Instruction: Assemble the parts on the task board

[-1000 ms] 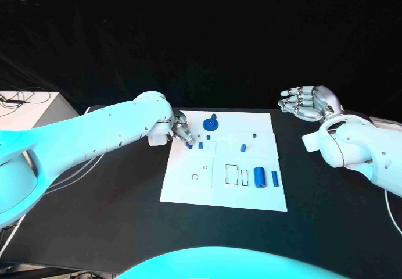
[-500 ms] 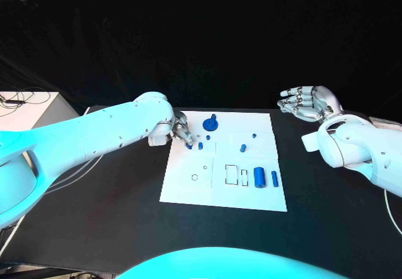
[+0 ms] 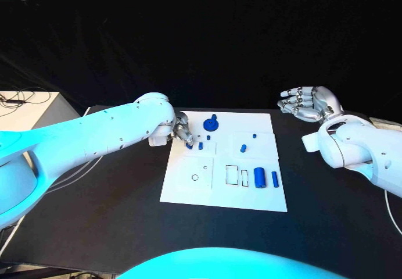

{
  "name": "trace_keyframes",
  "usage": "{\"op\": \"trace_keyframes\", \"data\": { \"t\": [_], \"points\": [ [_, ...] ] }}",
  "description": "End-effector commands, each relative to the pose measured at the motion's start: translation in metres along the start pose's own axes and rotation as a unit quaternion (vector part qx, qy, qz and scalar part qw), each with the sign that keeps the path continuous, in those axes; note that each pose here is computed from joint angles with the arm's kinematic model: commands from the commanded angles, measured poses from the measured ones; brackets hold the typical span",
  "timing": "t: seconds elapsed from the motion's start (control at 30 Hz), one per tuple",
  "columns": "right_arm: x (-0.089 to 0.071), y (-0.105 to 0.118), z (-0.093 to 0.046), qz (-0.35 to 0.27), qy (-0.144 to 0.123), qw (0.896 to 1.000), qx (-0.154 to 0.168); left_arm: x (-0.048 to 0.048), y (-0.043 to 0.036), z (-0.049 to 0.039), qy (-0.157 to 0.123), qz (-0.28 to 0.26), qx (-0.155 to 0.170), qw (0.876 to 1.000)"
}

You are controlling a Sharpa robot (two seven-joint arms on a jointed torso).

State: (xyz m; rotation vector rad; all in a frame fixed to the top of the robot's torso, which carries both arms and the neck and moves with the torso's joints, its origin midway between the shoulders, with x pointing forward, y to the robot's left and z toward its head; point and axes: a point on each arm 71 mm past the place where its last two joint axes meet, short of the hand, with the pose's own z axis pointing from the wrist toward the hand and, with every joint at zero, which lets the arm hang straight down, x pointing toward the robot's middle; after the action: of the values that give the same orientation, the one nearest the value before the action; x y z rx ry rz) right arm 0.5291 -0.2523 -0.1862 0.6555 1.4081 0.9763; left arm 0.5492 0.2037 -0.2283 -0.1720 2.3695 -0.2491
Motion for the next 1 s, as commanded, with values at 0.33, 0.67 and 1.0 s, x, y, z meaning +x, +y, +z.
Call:
{"op": "trace_keyframes", "data": {
  "t": [0.33,0.67,1.0],
  "points": [
    [0.0013,0.001,-0.0002,0.002,0.008,1.0,-0.006,0.0097,-0.0038,0.0006,0.029,0.004,0.008,1.0],
    [0.0012,0.0007,-0.0002,0.002,0.01,1.0,-0.006,0.0099,-0.0035,0.0007,0.03,0.003,0.009,1.0],
    [0.0009,0.0005,-0.0003,0.002,0.01,1.0,-0.006,0.009,-0.0035,0.0011,0.024,0.002,0.008,1.0]
  ]
}}
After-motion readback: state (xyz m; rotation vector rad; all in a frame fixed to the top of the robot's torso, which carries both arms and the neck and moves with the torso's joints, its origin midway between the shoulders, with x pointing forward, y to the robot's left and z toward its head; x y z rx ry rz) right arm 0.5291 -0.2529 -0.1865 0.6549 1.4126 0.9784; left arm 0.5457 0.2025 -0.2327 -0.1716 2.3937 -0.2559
